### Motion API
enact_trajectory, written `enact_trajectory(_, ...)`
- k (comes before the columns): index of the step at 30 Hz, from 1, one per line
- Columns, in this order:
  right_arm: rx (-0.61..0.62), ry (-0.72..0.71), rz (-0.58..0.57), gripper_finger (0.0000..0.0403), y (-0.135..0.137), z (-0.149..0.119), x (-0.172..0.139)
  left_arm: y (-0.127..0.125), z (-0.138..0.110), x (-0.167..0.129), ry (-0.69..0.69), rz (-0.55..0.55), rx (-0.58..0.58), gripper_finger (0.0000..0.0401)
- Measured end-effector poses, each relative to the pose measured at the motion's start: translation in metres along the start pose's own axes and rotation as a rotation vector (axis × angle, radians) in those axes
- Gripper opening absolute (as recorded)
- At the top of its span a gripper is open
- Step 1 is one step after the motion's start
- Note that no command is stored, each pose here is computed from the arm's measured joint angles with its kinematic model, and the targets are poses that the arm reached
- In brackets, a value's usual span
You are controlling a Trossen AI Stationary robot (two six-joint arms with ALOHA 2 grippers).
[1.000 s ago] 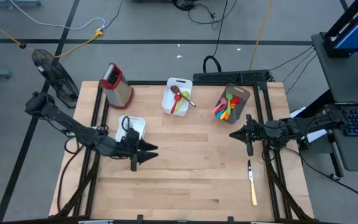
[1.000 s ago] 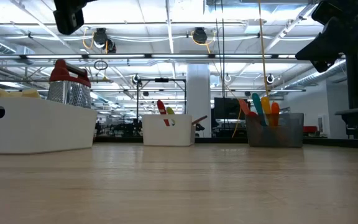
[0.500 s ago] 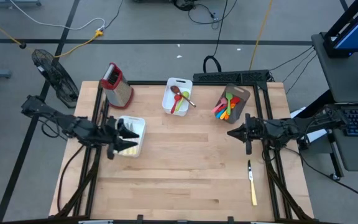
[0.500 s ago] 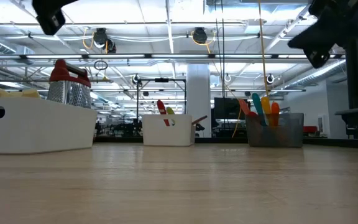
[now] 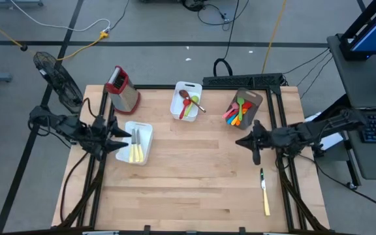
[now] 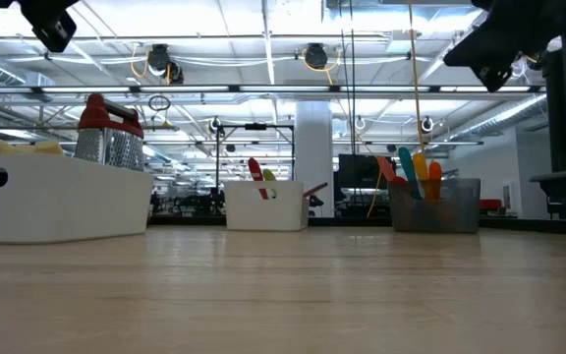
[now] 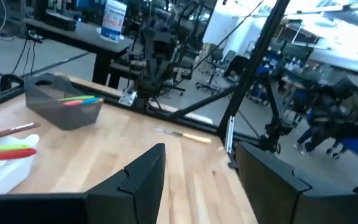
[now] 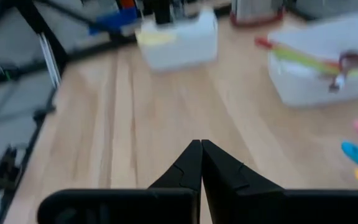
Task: Pick & Place Kitchen Items
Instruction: Put the yellow knife into the bottom white bin
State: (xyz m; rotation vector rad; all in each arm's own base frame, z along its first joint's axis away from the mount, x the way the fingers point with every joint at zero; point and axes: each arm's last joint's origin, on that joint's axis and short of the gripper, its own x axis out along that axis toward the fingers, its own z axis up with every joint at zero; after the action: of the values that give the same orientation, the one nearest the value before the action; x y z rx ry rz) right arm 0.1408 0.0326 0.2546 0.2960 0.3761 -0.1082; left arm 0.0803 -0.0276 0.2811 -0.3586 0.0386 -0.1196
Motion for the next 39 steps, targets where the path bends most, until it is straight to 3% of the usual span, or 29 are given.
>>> enact_trajectory(4,0.005,0.187,-0.041,0.0004,0.011,0.010,-0.005,0.002,-0.002,-0.003,0.018,0.006,0.023,0.0198)
enact_trajectory(8,0.094,0.441,-0.067,0.0004,0.023,0.008,-0.007,0.002,-0.003,-0.004,0.025,0.005,0.028,0.0200)
enact_trajectory(13,0.356,0.822,-0.098,0.0004,0.038,-0.009,-0.004,0.002,-0.003,-0.004,0.025,0.003,0.038,0.0204)
enact_trajectory(16,0.546,1.015,-0.179,0.0004,0.047,-0.022,-0.003,0.002,-0.002,-0.004,0.023,0.002,0.055,0.0199)
enact_trajectory(20,0.659,1.180,-0.217,0.0004,0.062,-0.035,-0.004,0.002,-0.002,-0.004,0.016,-0.001,0.078,0.0193)
enact_trajectory(27,0.807,1.278,-0.222,0.0004,0.087,-0.045,-0.007,0.002,-0.002,-0.004,0.016,-0.002,0.091,0.0201)
enact_trajectory(31,0.872,1.282,-0.227,0.0004,0.097,-0.048,-0.009,0.002,-0.002,-0.004,0.017,-0.002,0.123,0.0204)
enact_trajectory(34,0.924,1.260,-0.294,0.0004,0.099,-0.051,-0.012,0.002,-0.002,-0.004,0.016,-0.002,0.134,0.0200)
enact_trajectory(39,0.924,1.213,-0.317,0.0004,0.102,-0.057,-0.015,0.002,-0.002,-0.004,0.016,-0.002,0.133,0.0196)
